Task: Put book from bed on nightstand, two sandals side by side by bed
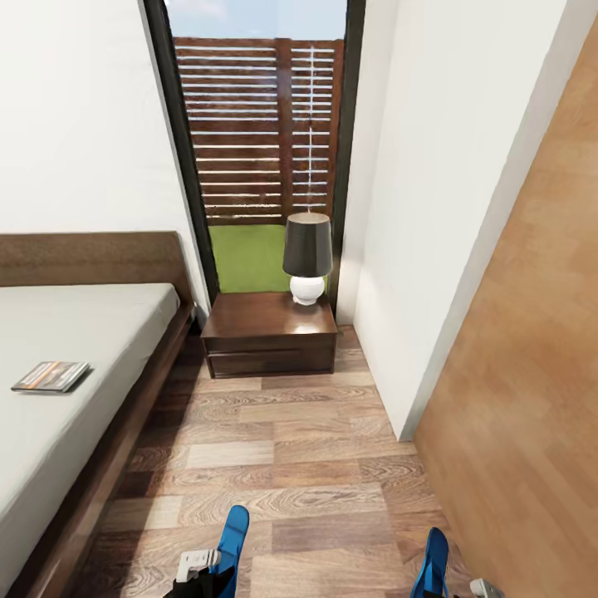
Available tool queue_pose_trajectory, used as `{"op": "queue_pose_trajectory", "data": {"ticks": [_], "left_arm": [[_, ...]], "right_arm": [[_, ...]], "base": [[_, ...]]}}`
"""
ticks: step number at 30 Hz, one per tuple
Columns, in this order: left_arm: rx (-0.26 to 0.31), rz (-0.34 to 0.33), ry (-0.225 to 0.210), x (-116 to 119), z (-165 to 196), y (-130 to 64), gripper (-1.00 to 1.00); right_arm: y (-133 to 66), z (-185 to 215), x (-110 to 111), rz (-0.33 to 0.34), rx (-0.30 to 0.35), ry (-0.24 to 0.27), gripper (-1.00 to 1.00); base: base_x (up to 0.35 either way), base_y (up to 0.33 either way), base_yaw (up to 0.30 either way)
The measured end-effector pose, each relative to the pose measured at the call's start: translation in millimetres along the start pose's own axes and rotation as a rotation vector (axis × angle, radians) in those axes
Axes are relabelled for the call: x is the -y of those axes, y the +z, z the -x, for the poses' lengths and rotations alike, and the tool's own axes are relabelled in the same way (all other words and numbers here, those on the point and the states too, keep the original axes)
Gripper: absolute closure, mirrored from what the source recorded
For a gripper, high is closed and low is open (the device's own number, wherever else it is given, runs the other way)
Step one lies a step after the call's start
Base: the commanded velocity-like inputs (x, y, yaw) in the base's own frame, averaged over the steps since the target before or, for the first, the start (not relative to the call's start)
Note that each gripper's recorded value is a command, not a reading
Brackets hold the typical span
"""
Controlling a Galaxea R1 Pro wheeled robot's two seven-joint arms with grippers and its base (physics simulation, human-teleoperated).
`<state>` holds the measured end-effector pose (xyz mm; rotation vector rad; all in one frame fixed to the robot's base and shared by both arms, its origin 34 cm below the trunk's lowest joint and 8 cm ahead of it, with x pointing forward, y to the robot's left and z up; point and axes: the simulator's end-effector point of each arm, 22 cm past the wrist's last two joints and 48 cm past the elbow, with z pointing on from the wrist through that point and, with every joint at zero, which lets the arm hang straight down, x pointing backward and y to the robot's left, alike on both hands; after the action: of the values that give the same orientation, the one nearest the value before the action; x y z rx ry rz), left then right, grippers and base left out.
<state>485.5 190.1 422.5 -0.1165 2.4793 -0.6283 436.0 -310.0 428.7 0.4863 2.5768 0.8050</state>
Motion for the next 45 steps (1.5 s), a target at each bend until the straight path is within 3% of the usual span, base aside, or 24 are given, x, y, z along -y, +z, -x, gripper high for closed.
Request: {"op": "queue_pose_trajectory", "data": {"ticks": [19,32,45], "left_arm": [[0.0,-0.001,-0.001,0.7,-0.3,0.4,1.0],[0.0,-0.001,-0.001,0.6,-0.3,0.3,1.0],[0.001,0.0,-0.002,-0.1,0.0,-0.1,1.0]], "right_arm": [[0.1,0.0,-0.2,0.001,0.0,0.0,1.0],[0.0,0.0,-0.3,0.001,-0.001,0.0,1.0],[0.0,0.0,-0.3,0.001,0.0,0.0,1.0]], "base": [[0.242,-0.021,0.102],[0.261,-0.187,0.007],[0.321,-0.019,0.0]]}}
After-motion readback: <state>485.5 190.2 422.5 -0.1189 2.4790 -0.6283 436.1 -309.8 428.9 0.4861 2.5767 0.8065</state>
